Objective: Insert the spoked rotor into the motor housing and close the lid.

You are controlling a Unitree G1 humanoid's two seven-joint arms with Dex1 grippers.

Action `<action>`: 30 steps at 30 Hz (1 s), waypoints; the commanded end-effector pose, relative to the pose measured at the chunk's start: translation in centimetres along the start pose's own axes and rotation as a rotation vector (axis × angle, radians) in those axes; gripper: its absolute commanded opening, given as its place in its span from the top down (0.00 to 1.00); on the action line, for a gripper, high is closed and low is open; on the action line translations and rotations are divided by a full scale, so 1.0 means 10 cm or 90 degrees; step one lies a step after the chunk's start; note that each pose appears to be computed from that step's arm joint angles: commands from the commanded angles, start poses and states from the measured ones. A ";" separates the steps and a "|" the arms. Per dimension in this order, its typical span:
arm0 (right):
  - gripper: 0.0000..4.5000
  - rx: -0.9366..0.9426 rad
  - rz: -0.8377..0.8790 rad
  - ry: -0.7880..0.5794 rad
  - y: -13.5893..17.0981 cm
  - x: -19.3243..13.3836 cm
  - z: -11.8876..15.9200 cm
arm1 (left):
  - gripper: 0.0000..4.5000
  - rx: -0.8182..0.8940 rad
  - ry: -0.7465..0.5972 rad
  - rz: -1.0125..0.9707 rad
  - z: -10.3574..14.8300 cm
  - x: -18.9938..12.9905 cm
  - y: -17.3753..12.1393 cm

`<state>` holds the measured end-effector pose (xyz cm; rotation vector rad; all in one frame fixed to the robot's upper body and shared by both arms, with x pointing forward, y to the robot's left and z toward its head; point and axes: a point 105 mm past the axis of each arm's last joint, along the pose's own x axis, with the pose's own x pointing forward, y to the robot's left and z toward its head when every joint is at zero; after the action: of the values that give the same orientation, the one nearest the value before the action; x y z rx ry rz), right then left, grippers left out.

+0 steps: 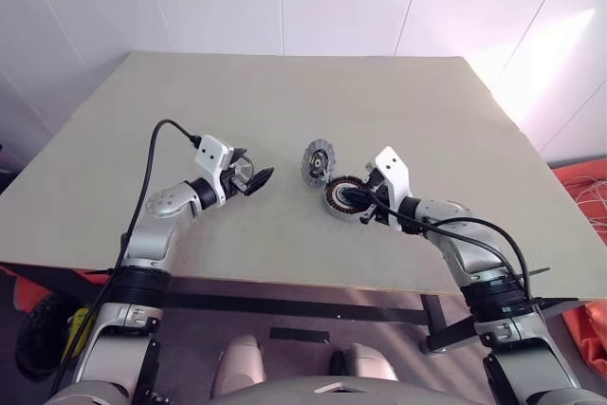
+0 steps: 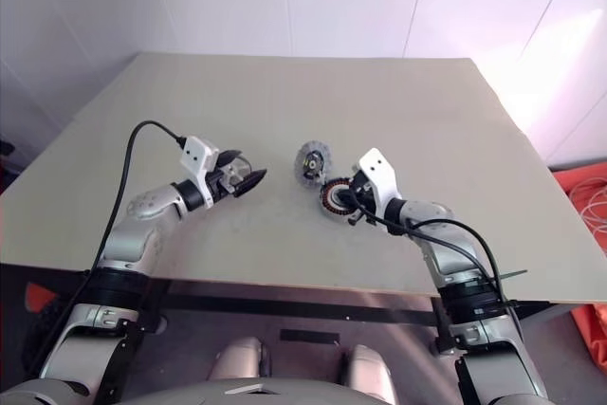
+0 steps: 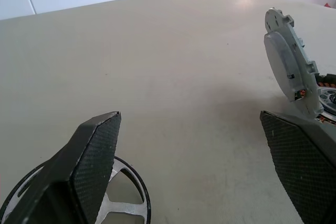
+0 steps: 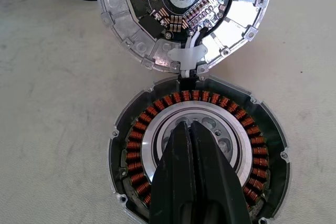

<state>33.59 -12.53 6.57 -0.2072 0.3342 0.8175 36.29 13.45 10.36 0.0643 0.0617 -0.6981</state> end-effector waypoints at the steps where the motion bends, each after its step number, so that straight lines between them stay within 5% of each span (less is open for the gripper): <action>1: 0.99 -0.004 -0.012 -0.026 -0.06 -0.01 0.12 | 0.00 0.021 -0.027 0.006 0.14 -0.02 0.04; 9: 0.99 -0.032 -0.042 -0.093 -0.21 -0.09 0.51 | 0.00 0.006 -0.023 0.021 0.11 -0.07 0.09; 30: 0.99 -0.039 -0.034 -0.061 -0.20 -0.04 0.39 | 0.00 -0.237 0.033 0.228 -0.19 -0.64 0.65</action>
<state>35.34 -13.23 9.01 -0.2150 0.2680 0.7751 35.12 22.16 8.23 -0.2294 0.2590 -0.3450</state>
